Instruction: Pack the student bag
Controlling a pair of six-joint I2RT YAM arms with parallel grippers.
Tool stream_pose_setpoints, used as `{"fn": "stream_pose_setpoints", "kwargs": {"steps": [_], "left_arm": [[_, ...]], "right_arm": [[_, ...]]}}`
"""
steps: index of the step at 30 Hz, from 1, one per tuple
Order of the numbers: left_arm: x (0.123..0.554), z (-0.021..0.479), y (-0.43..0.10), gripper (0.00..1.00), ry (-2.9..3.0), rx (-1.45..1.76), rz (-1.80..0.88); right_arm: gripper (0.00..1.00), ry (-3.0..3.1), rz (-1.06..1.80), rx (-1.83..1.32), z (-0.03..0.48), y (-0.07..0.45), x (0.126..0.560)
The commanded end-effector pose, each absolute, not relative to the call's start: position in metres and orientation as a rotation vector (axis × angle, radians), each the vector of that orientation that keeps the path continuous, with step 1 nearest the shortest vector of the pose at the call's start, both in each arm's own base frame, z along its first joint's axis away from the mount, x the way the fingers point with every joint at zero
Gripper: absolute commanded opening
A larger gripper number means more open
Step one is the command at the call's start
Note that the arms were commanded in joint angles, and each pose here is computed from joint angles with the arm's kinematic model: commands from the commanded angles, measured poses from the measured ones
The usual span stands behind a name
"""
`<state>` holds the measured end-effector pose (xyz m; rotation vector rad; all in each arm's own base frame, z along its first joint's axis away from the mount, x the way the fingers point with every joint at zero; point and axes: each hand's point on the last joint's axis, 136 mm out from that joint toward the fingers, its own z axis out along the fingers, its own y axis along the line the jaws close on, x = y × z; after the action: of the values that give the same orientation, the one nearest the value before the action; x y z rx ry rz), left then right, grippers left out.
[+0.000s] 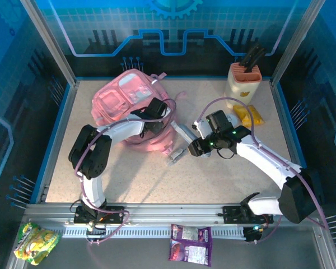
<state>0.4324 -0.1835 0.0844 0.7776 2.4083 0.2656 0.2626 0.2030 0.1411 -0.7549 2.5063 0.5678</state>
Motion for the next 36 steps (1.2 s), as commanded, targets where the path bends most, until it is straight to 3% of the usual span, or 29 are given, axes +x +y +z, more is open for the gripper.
{"fn": "stream_pose_setpoints", "kwargs": {"steps": [1,3,4,16,28,36], "left_arm": [[0.442,0.117,-0.174,0.18,2.366,0.711,0.304],[0.442,0.137,-0.174,0.03,2.339,0.680,0.288],[0.441,0.148,-0.174,0.00,2.330,0.665,0.280],[0.426,0.277,-0.160,0.00,2.254,0.376,0.111],[0.413,0.301,-0.151,0.00,2.333,0.110,-0.182],[0.415,0.299,-0.151,0.00,2.336,0.059,-0.288]], "right_arm": [[0.63,2.494,0.571,-0.728,0.148,0.198,0.263],[0.64,2.496,0.563,-0.735,0.149,0.197,0.262],[0.64,2.497,0.554,-0.737,0.150,0.197,0.263],[0.65,2.419,0.305,-0.935,0.149,0.226,0.286],[0.68,2.065,0.123,-1.136,0.135,0.330,0.384],[0.91,1.858,0.188,-1.151,0.129,0.379,0.406]]}}
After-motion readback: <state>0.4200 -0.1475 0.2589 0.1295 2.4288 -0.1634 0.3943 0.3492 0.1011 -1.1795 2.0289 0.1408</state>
